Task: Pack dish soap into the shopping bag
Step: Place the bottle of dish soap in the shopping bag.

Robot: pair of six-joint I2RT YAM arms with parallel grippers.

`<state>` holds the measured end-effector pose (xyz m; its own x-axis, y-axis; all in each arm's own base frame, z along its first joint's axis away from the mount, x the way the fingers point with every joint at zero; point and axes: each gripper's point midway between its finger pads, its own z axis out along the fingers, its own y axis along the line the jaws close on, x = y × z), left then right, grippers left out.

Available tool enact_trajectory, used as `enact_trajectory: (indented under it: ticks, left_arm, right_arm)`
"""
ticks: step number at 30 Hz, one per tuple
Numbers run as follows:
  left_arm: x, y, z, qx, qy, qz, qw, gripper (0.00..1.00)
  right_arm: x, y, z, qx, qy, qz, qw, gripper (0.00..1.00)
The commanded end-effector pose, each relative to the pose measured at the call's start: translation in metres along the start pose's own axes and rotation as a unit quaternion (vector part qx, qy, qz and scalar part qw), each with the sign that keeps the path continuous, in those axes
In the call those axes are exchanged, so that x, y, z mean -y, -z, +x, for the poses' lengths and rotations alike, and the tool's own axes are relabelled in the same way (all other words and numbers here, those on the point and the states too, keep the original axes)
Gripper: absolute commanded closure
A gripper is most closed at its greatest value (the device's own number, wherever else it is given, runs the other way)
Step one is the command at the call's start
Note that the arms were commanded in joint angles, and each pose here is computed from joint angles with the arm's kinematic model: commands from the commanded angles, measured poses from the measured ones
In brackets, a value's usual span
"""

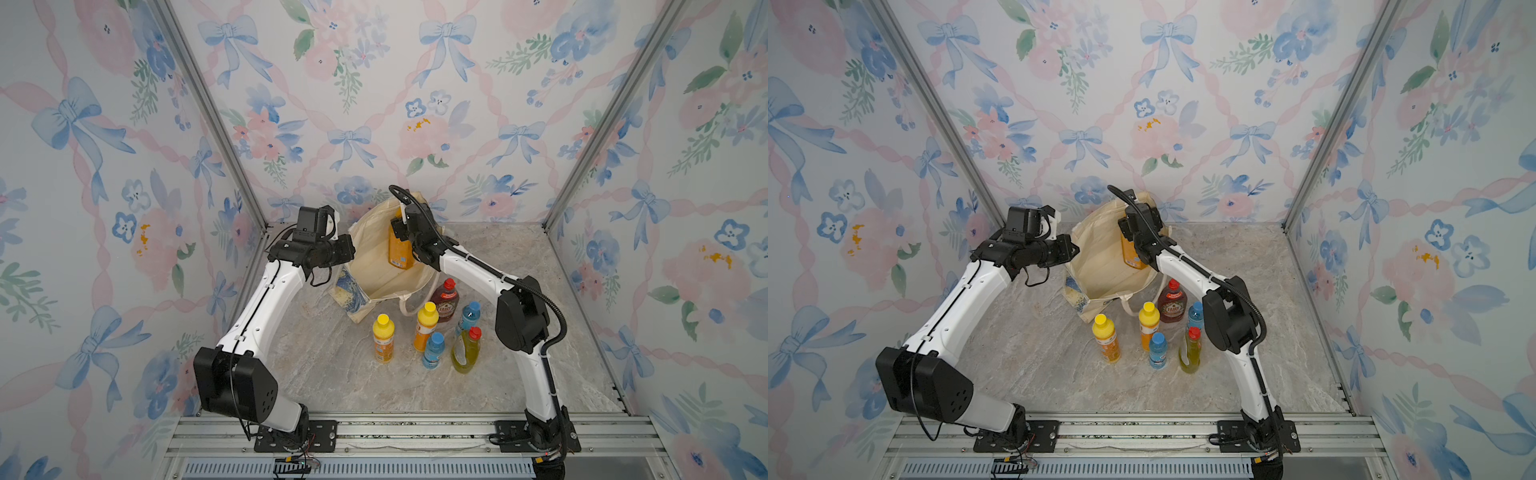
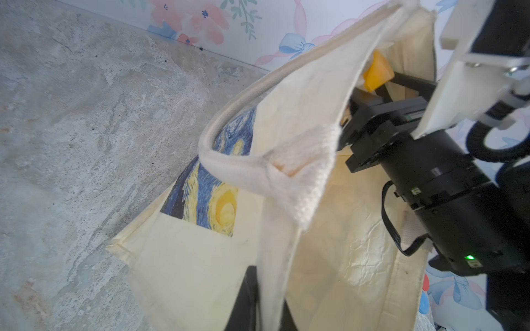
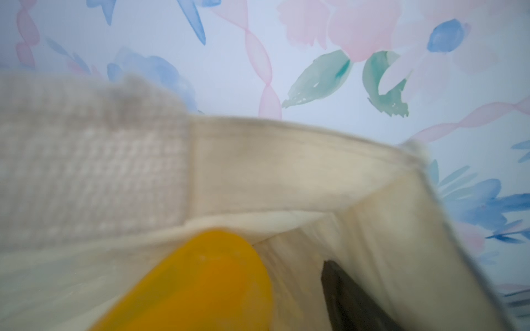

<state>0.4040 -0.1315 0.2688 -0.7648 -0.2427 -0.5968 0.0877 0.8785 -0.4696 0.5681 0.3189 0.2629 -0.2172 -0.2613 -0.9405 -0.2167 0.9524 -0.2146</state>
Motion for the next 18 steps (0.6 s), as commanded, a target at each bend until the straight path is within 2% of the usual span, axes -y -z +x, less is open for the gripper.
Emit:
enact_trajectory:
  ticks: [1, 3, 10, 18]
  left_arm:
    - [0.007, 0.003, -0.007, 0.008, -0.008, 0.007, 1.0, 1.0]
    - [0.008, 0.002, -0.008, 0.007, -0.006, 0.009, 1.0, 1.0]
    - [0.008, 0.001, -0.008, 0.005, -0.009, 0.009, 1.0, 1.0]
    - [0.006, -0.003, -0.005, -0.001, -0.01, 0.008, 1.0, 1.0]
  right_arm:
    - [0.025, 0.027, -0.067, 0.069, -0.064, -0.014, 0.995, 0.24]
    - [0.021, 0.028, -0.069, 0.069, -0.07, -0.031, 0.995, 0.18]
    - [0.012, 0.029, -0.064, 0.066, -0.064, -0.055, 0.994, 0.1]
    - [0.009, 0.064, -0.094, 0.083, -0.061, -0.103, 0.989, 0.04]
